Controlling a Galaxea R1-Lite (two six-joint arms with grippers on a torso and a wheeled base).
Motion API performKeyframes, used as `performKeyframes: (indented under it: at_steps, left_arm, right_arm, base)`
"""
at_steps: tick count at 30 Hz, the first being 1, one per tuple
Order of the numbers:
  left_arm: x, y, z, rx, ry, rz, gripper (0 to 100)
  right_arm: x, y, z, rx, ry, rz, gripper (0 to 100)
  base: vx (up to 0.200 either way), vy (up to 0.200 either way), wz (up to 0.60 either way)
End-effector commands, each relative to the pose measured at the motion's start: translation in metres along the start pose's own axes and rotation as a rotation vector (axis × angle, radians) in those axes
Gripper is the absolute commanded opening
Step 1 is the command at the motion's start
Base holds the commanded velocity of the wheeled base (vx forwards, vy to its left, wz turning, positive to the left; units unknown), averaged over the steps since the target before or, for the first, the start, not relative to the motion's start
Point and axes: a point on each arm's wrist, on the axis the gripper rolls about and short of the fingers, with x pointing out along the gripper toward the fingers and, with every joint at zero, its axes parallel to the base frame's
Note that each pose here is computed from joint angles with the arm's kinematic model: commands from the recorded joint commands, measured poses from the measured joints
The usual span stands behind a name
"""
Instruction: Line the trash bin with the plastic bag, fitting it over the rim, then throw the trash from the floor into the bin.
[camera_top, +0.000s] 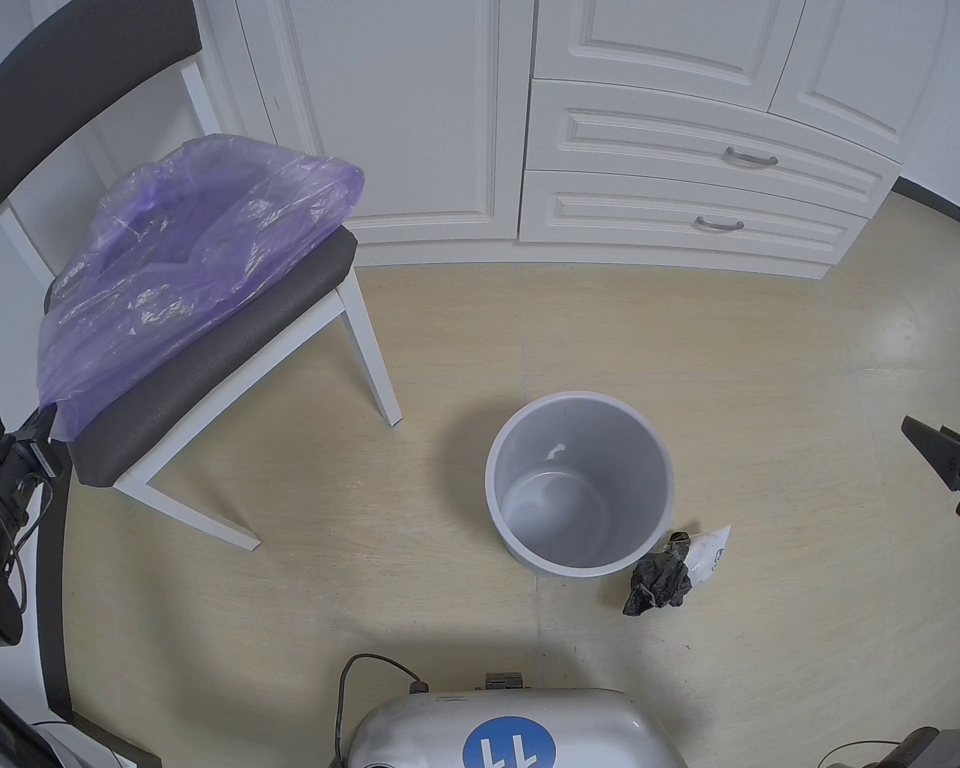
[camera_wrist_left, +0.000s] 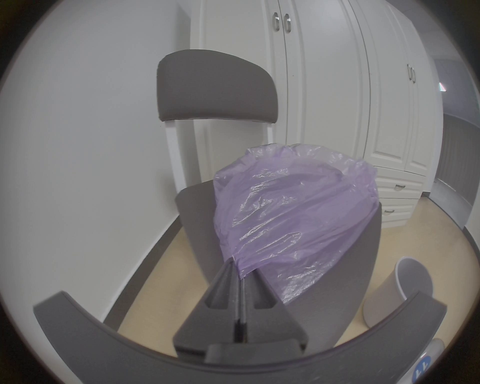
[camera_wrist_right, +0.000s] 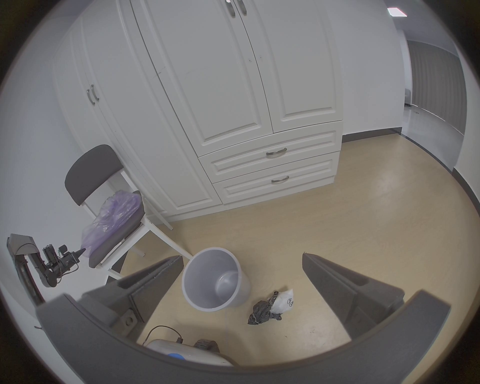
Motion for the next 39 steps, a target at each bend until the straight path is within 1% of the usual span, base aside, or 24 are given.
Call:
performKeyframes:
  at_steps: [1,2,4,5,6,7,9,10,12,13,16,22,24,25,26,27,29,33,37,38,39]
  left_arm:
    - [0.009,-0.042,0.004,-0.017,-0.042,-0.083,0]
    - [0.010,-0.049,0.005,-0.020,-0.048,-0.096,0]
    - [0.015,-0.075,0.008,-0.031,-0.072,-0.129,0]
    - [0.015,-0.075,0.008,-0.031,-0.072,-0.129,0]
    - [0.019,-0.096,0.012,-0.035,-0.093,-0.143,0]
    - [0.021,-0.107,0.014,-0.032,-0.106,-0.147,0]
    - [0.025,-0.124,0.018,-0.020,-0.126,-0.157,0]
    - [0.026,-0.128,0.019,-0.018,-0.131,-0.163,0]
    - [0.025,-0.149,0.023,-0.029,-0.149,-0.210,0]
    - [0.025,-0.150,0.023,-0.030,-0.147,-0.213,0]
    - [0.016,-0.177,0.026,-0.055,-0.130,-0.308,0]
    - [-0.009,-0.220,0.049,-0.123,-0.174,-0.439,0]
    - [-0.020,-0.229,0.055,-0.146,-0.181,-0.482,0]
    - [-0.028,-0.235,0.059,-0.164,-0.189,-0.517,0]
    - [-0.033,-0.238,0.061,-0.173,-0.193,-0.538,0]
    - [-0.034,-0.239,0.062,-0.174,-0.194,-0.541,0]
    - [-0.046,-0.246,0.068,-0.198,-0.210,-0.595,0]
    - [-0.060,-0.252,0.076,-0.229,-0.222,-0.633,0]
    - [-0.075,-0.259,0.082,-0.255,-0.221,-0.702,0]
    - [-0.075,-0.259,0.082,-0.255,-0.221,-0.702,0]
    - [-0.080,-0.262,0.085,-0.272,-0.225,-0.730,0]
  right_arm:
    - [0.001,0.000,-0.002,-0.004,0.012,0.001,100]
    - [0.001,0.000,-0.002,-0.004,0.016,0.000,100]
    - [0.002,0.000,-0.003,-0.017,0.018,-0.007,100]
    - [0.002,0.000,-0.003,-0.017,0.018,-0.007,100]
    - [0.002,0.000,-0.002,-0.026,0.016,-0.009,100]
    - [0.001,0.000,-0.002,-0.029,0.013,-0.009,100]
    - [0.000,0.000,-0.002,-0.032,0.011,-0.008,100]
    - [0.000,0.000,-0.002,-0.034,0.010,-0.006,100]
    - [0.000,0.000,-0.001,-0.049,0.007,-0.006,100]
    - [0.000,0.000,-0.001,-0.051,0.007,-0.006,100]
    - [0.000,0.000,-0.001,-0.086,0.007,-0.001,100]
    - [0.001,0.005,-0.002,-0.116,0.013,0.042,100]
    - [0.002,0.006,-0.002,-0.124,0.019,0.062,100]
    - [0.003,0.008,-0.003,-0.125,0.026,0.077,100]
    - [0.004,0.009,-0.003,-0.127,0.033,0.088,100]
    - [0.004,0.010,-0.003,-0.127,0.033,0.089,100]
    - [0.008,0.014,-0.006,-0.130,0.057,0.108,100]
    - [0.014,0.020,-0.011,-0.135,0.090,0.120,100]
    - [0.017,0.027,-0.019,-0.147,0.128,0.150,100]
    - [0.017,0.027,-0.019,-0.147,0.128,0.150,100]
    - [0.016,0.029,-0.022,-0.150,0.140,0.169,100]
  base:
    - [0.000,0.000,0.00]
    - [0.000,0.000,0.00]
    - [0.000,0.000,0.00]
    - [0.000,0.000,0.00]
    - [0.000,0.000,0.00]
    - [0.000,0.000,0.00]
    - [0.000,0.000,0.00]
    - [0.000,0.000,0.00]
    - [0.000,0.000,0.00]
    - [0.000,0.000,0.00]
    - [0.000,0.000,0.00]
    - [0.000,0.000,0.00]
    - [0.000,0.000,0.00]
    - [0.000,0.000,0.00]
    - [0.000,0.000,0.00]
    - [0.000,0.000,0.00]
    - [0.000,0.000,0.00]
    - [0.000,0.000,0.00]
    - [0.000,0.000,0.00]
    - [0.000,0.000,0.00]
    - [0.000,0.000,0.00]
